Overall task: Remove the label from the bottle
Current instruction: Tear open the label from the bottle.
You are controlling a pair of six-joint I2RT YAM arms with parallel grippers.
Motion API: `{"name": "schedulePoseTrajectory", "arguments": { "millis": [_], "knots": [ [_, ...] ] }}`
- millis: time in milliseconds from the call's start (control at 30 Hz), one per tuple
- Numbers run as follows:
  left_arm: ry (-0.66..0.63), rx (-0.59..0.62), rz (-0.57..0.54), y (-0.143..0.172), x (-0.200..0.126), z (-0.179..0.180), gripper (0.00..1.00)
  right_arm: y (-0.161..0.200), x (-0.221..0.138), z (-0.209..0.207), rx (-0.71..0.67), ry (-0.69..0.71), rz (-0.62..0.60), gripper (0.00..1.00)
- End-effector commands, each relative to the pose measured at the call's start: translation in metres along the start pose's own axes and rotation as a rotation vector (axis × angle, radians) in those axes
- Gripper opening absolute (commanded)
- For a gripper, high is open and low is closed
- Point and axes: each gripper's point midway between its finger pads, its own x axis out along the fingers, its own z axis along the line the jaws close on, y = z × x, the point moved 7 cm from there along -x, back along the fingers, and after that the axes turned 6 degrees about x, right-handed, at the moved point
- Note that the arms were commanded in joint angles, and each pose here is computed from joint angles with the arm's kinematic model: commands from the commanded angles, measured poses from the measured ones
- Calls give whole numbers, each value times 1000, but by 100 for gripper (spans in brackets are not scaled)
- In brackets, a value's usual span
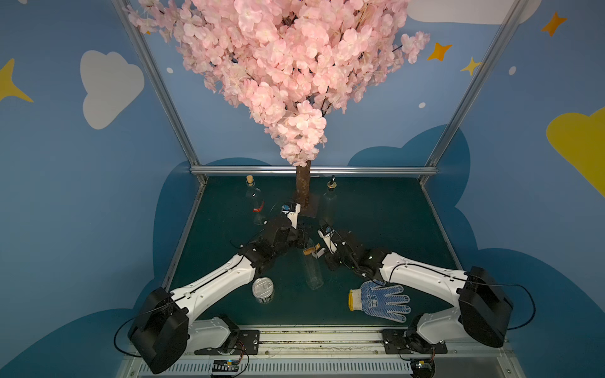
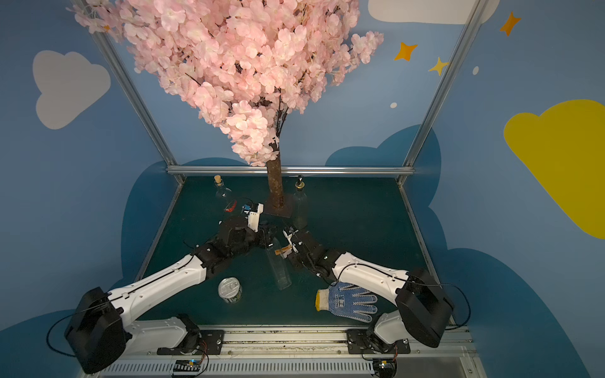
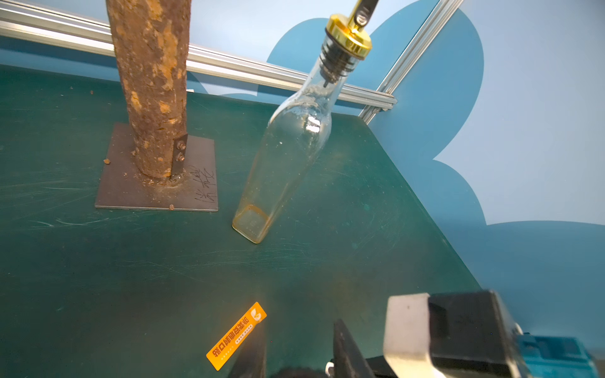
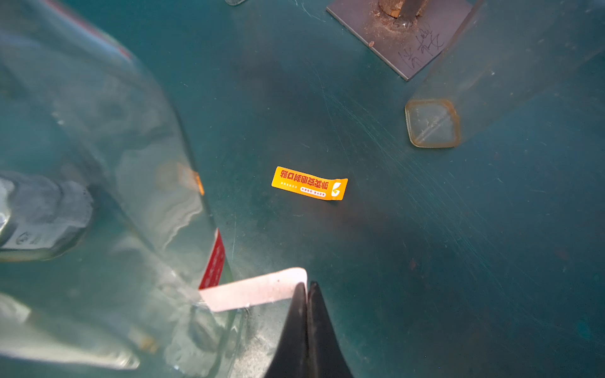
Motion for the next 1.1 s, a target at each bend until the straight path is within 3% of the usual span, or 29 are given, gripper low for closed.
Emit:
{"name": "schedulePoseTrajectory", "arguments": {
  "millis": [0, 1067],
  "knots": [
    [54, 23, -24, -4, -3, -8, 2, 3, 3, -8, 17, 41, 13, 0],
    [96, 67, -36, -4, -4, -19, 2, 7, 9, -17, 41, 69, 26, 0]
  ]
}}
